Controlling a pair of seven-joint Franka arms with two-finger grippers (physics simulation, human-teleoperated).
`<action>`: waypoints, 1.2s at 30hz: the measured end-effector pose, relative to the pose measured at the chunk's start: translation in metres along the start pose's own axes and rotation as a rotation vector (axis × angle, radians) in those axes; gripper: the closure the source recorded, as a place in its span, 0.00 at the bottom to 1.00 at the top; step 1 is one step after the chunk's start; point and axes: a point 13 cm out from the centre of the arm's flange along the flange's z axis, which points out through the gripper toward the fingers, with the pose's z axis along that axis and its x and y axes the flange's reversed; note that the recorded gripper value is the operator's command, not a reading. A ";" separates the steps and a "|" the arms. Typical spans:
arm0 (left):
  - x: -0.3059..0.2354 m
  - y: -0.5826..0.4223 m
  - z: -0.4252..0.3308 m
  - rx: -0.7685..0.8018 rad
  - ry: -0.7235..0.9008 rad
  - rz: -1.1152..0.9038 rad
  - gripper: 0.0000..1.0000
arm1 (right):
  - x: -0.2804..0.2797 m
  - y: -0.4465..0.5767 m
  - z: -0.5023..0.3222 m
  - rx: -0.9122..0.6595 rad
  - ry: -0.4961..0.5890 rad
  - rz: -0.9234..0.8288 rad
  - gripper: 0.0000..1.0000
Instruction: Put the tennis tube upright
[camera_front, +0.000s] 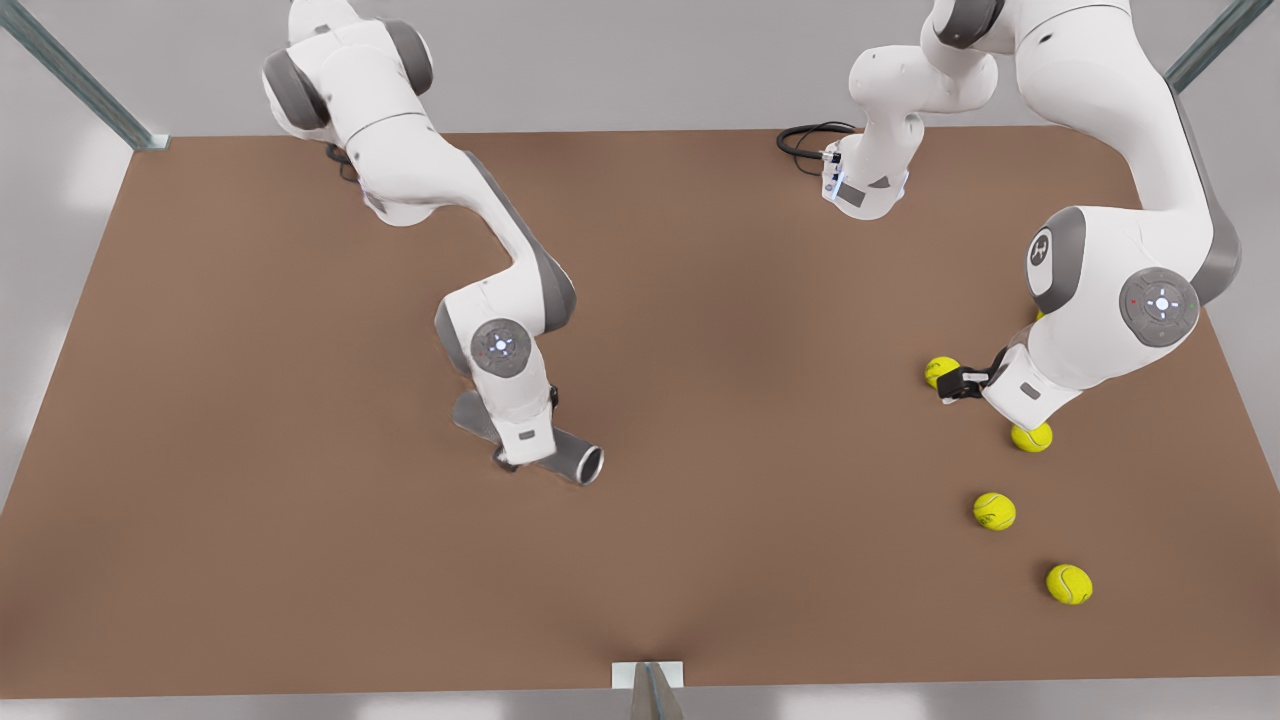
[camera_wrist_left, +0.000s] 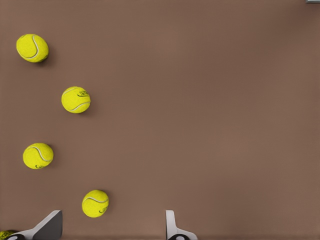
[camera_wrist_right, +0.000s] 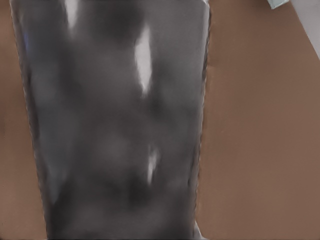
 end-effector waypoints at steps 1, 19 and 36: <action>0.000 0.000 0.000 0.000 0.000 0.000 0.00 | -0.023 0.028 0.005 0.020 0.002 -0.081 0.29; -0.001 -0.002 0.002 0.003 0.000 0.002 0.00 | -0.130 0.141 0.126 0.193 -0.060 -0.400 0.28; -0.002 -0.004 0.004 0.008 0.002 0.003 0.00 | -0.182 0.211 0.002 0.155 -0.235 -0.297 0.00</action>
